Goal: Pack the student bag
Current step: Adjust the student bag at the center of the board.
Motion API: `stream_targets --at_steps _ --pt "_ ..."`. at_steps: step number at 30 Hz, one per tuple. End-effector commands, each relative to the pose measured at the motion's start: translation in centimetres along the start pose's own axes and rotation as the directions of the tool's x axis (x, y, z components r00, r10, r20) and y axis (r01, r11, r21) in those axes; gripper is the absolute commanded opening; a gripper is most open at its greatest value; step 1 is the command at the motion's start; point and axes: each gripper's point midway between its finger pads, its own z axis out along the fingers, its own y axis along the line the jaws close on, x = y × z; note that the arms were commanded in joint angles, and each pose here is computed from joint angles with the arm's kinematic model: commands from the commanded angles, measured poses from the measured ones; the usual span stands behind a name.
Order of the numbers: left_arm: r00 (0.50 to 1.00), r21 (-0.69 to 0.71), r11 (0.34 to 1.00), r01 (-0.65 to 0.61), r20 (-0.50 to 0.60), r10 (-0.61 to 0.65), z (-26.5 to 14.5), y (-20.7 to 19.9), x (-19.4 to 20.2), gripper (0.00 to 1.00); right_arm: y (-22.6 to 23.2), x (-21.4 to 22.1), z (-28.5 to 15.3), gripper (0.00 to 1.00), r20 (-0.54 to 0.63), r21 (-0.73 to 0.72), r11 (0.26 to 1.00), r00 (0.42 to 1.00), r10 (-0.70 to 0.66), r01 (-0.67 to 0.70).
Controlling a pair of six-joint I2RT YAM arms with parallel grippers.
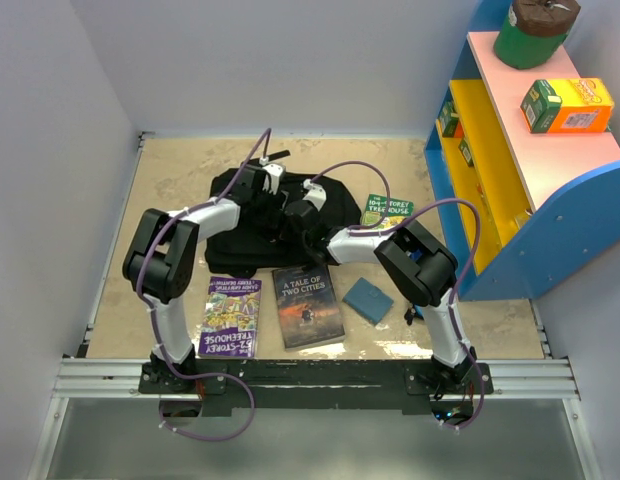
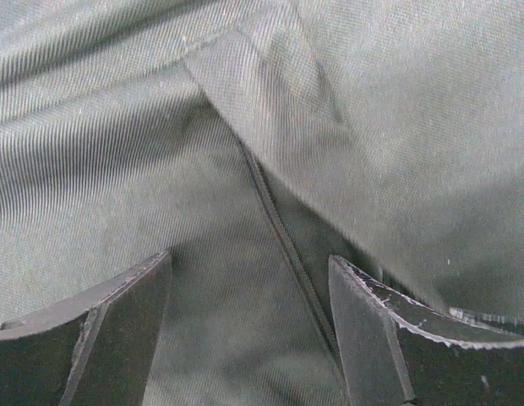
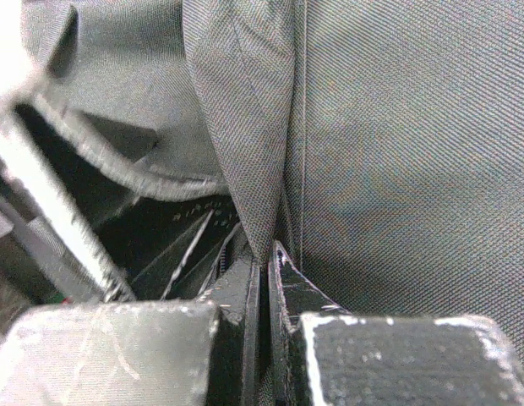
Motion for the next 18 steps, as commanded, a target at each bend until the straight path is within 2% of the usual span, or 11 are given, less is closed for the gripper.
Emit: stream_targets --at_steps 1,5,8,9,12,18 --pt "0.995 -0.006 1.000 -0.014 -0.101 0.013 2.0 -0.3 3.0 0.78 0.5 2.2 -1.2 0.00 -0.074 -0.014 0.999 0.997 -0.031 0.030" --pt "0.993 -0.026 0.999 -0.044 -0.115 0.041 2.1 0.2 3.8 0.75 0.5 2.1 -1.1 0.00 -0.072 -0.011 0.999 0.997 -0.034 0.034" --pt "0.992 -0.025 0.998 -0.055 -0.115 0.052 1.8 0.3 4.2 0.57 0.3 2.4 -1.2 0.00 -0.084 -0.008 0.999 0.996 -0.033 0.032" --pt "0.992 -0.030 0.998 -0.055 -0.111 0.051 1.7 0.6 4.2 0.45 0.3 2.4 -1.2 0.00 -0.083 -0.005 0.999 0.996 -0.032 0.031" --pt "0.990 -0.033 0.998 -0.045 -0.132 0.040 1.4 1.3 5.1 0.30 0.1 2.3 -1.3 0.00 -0.078 0.007 1.000 0.997 -0.027 0.028" --pt "0.985 -0.029 1.000 0.002 -0.173 -0.007 1.0 3.4 6.2 0.21 0.1 1.8 -1.3 0.00 -0.071 0.017 1.000 0.997 -0.024 0.025"
